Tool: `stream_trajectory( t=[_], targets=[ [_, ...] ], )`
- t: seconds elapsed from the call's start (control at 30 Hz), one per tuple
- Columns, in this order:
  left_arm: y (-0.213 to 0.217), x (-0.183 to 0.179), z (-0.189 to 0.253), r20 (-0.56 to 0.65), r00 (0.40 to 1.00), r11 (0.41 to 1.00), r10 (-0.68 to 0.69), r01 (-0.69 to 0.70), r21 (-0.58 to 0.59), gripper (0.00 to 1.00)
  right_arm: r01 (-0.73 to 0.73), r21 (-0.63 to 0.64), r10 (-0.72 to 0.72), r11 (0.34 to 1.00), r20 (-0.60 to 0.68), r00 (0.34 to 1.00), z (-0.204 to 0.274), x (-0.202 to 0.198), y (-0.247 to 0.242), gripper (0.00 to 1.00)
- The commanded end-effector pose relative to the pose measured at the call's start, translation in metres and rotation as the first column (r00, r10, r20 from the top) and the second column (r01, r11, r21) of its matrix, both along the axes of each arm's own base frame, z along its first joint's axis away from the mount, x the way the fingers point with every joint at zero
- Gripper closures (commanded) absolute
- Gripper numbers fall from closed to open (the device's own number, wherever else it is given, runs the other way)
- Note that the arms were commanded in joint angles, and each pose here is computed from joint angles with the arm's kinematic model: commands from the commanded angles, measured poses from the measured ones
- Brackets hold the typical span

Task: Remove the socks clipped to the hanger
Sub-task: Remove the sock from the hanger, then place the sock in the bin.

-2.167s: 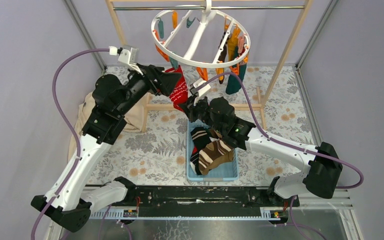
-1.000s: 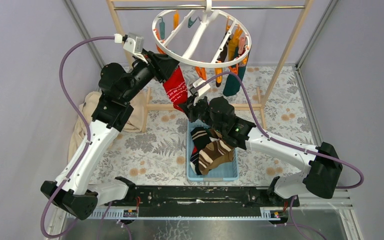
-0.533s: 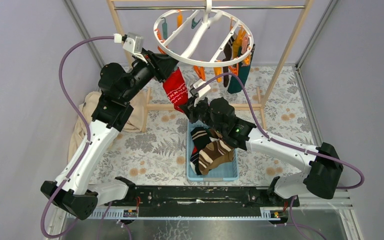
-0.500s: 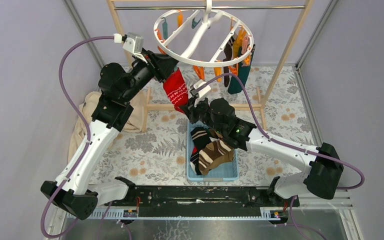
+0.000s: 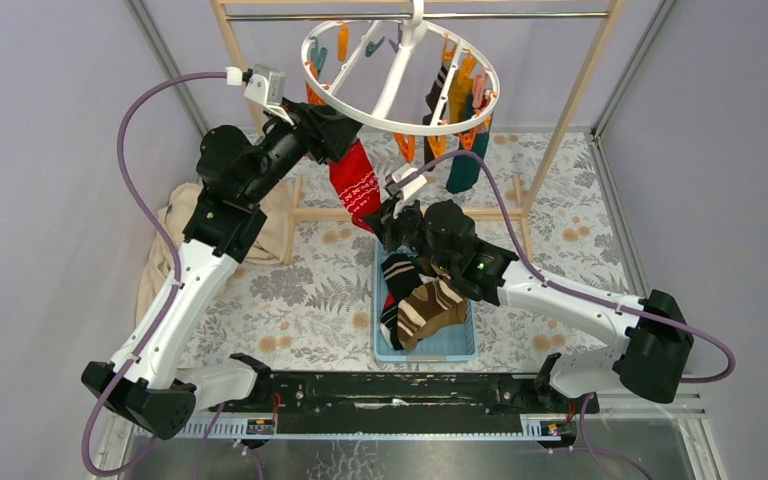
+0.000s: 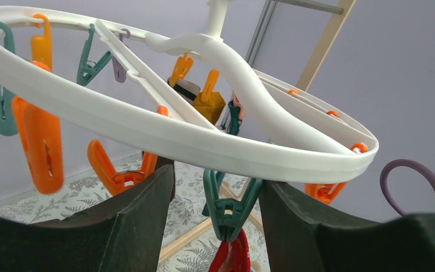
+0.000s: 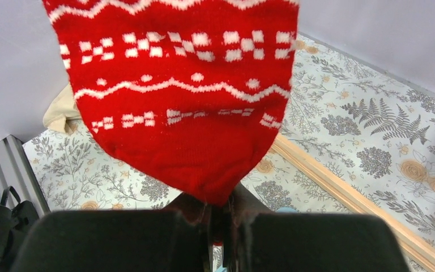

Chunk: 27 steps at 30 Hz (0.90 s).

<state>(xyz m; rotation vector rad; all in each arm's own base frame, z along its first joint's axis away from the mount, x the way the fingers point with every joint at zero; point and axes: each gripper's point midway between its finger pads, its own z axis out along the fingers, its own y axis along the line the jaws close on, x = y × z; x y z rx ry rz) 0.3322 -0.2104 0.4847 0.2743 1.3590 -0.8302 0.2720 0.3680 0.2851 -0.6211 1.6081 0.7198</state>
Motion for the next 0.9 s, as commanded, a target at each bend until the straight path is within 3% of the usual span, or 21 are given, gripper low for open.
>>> stream_trajectory(
  t=[0.0, 0.1, 0.3, 0.5, 0.6, 0.8, 0.87],
  targets=[
    [0.007, -0.003, 0.024, 0.072, 0.997, 0.999, 0.022, -0.02, -0.032, 0.36, -0.015, 0.066, 0.013, 0.998, 0.026, 1.0, 0.024, -0.009, -0.005, 1.0],
    [0.006, -0.004, 0.023, 0.071, 0.997, 0.999, 0.021, -0.019, -0.032, 0.36, -0.009, 0.063, 0.008, 0.998, 0.012, 1.0, 0.02, -0.014, -0.012, 1.0],
    [0.005, -0.004, 0.021, 0.074, 0.997, 1.0, 0.008, -0.006, -0.023, 0.65, 0.018, 0.052, -0.016, 0.999, -0.034, 0.999, 0.005, -0.027, -0.036, 1.0],
    [0.005, -0.003, 0.021, 0.07, 0.997, 1.0, 0.008, -0.007, -0.025, 0.73, 0.017, 0.015, -0.015, 1.0, -0.096, 0.995, -0.017, -0.044, -0.057, 1.0],
    [0.005, -0.003, 0.02, 0.066, 0.998, 1.0, 0.011, -0.01, -0.025, 0.67, -0.005, -0.001, 0.005, 1.0, -0.133, 0.991, -0.025, -0.055, -0.063, 1.0],
    [0.009, -0.002, 0.015, 0.034, 0.999, 0.999, 0.033, -0.032, -0.02, 0.29, -0.039, -0.06, 0.023, 0.997, -0.254, 0.967, -0.062, -0.075, -0.074, 1.0],
    [0.01, -0.002, 0.012, 0.021, 0.999, 0.999, 0.041, -0.041, -0.014, 0.22, -0.033, -0.08, 0.008, 0.996, -0.29, 0.957, -0.076, -0.079, -0.08, 1.0]
  ],
)
